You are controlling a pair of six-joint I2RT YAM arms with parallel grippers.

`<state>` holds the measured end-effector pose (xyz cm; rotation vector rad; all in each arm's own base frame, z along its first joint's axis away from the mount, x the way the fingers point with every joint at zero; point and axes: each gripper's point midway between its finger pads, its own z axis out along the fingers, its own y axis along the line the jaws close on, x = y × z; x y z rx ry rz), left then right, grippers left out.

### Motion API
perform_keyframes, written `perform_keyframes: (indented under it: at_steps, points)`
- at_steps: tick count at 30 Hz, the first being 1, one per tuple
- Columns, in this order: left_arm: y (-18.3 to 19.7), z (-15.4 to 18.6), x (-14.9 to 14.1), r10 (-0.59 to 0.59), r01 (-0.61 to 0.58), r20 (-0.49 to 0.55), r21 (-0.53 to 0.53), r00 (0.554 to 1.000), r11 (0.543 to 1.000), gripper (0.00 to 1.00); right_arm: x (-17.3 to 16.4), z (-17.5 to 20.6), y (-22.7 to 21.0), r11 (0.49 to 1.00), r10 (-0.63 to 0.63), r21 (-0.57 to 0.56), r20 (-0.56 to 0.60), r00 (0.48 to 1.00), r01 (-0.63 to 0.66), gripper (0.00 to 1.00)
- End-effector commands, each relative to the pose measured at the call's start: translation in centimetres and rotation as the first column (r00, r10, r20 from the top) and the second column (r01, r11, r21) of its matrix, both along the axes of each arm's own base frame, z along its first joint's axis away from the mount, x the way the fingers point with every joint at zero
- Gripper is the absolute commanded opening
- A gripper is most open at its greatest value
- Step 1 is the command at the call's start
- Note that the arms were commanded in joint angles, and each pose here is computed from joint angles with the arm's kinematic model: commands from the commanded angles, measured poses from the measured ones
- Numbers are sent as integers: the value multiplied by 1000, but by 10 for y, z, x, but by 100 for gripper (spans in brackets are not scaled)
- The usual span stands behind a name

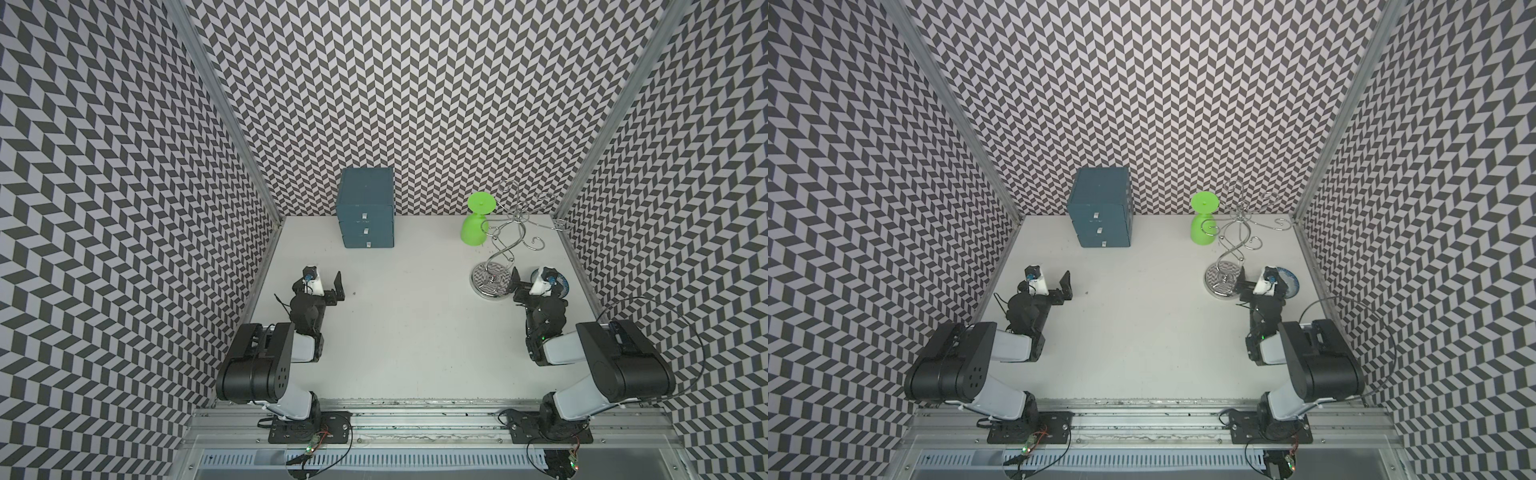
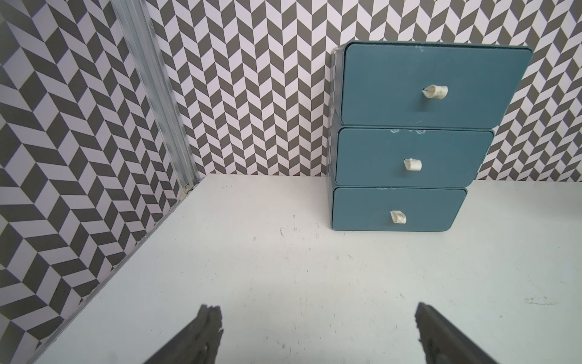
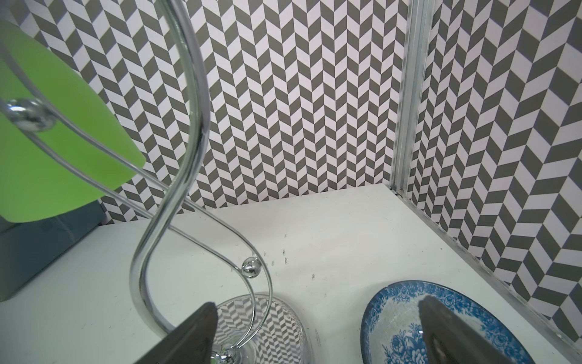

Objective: Place the cookies into the drawer by color
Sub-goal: Reset both arms

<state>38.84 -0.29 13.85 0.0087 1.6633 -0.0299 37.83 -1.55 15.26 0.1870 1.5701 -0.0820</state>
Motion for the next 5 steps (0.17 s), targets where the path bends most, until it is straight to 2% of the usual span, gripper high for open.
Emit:
perform_keyframes:
  at_steps: [1,5]
  points:
    - [-2,4,0,-3,3,22,18,1000,1000,100,-1,6,0,1000,-4,0,35,999,4,100]
    - [-1,5,0,-3,2,23,18,1000,1000,99,-2,11,-1,1000,-9,2,50,999,9,100]
